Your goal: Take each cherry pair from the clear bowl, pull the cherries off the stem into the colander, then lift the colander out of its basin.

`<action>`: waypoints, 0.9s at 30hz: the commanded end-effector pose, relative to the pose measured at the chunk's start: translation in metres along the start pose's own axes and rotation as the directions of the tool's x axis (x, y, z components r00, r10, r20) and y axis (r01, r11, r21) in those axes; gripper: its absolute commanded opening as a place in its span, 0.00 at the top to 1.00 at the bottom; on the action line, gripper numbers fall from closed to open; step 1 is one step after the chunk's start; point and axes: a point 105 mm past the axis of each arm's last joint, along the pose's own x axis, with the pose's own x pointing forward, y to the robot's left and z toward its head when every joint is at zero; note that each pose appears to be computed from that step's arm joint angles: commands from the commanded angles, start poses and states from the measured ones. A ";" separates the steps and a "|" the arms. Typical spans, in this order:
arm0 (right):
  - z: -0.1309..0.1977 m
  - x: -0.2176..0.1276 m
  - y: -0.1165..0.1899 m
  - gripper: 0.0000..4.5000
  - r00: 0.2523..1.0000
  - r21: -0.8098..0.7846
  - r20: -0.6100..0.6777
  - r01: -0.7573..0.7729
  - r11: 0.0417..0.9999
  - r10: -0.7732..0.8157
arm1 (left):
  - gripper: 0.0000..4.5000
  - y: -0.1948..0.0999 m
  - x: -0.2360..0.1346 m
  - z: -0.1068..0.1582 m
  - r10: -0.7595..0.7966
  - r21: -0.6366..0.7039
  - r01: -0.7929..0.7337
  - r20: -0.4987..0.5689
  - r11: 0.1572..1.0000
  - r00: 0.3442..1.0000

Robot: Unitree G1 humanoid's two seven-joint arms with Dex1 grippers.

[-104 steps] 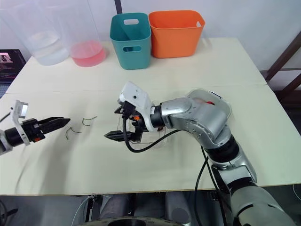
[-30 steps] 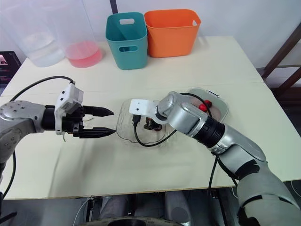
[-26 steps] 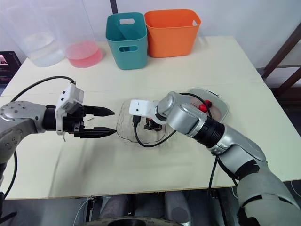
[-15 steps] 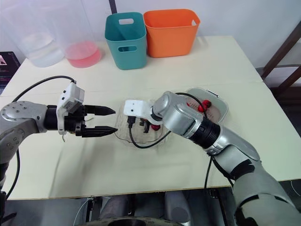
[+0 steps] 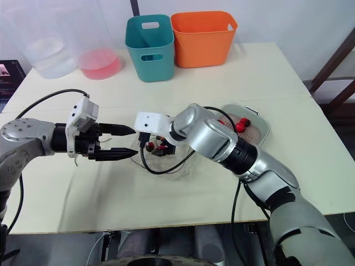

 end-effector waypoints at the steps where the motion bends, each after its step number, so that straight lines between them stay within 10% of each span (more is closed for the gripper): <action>1: 0.013 -0.024 -0.008 0.17 0.998 0.002 0.055 0.024 1.000 -0.024 | 0.20 0.003 -0.006 0.011 0.014 0.046 -0.015 0.023 0.999 1.000; 27: -0.017 0.020 0.007 0.17 0.995 0.100 -0.058 -0.074 0.992 0.080 | 0.20 0.002 -0.035 -0.017 0.048 0.079 -0.035 -0.171 0.996 0.984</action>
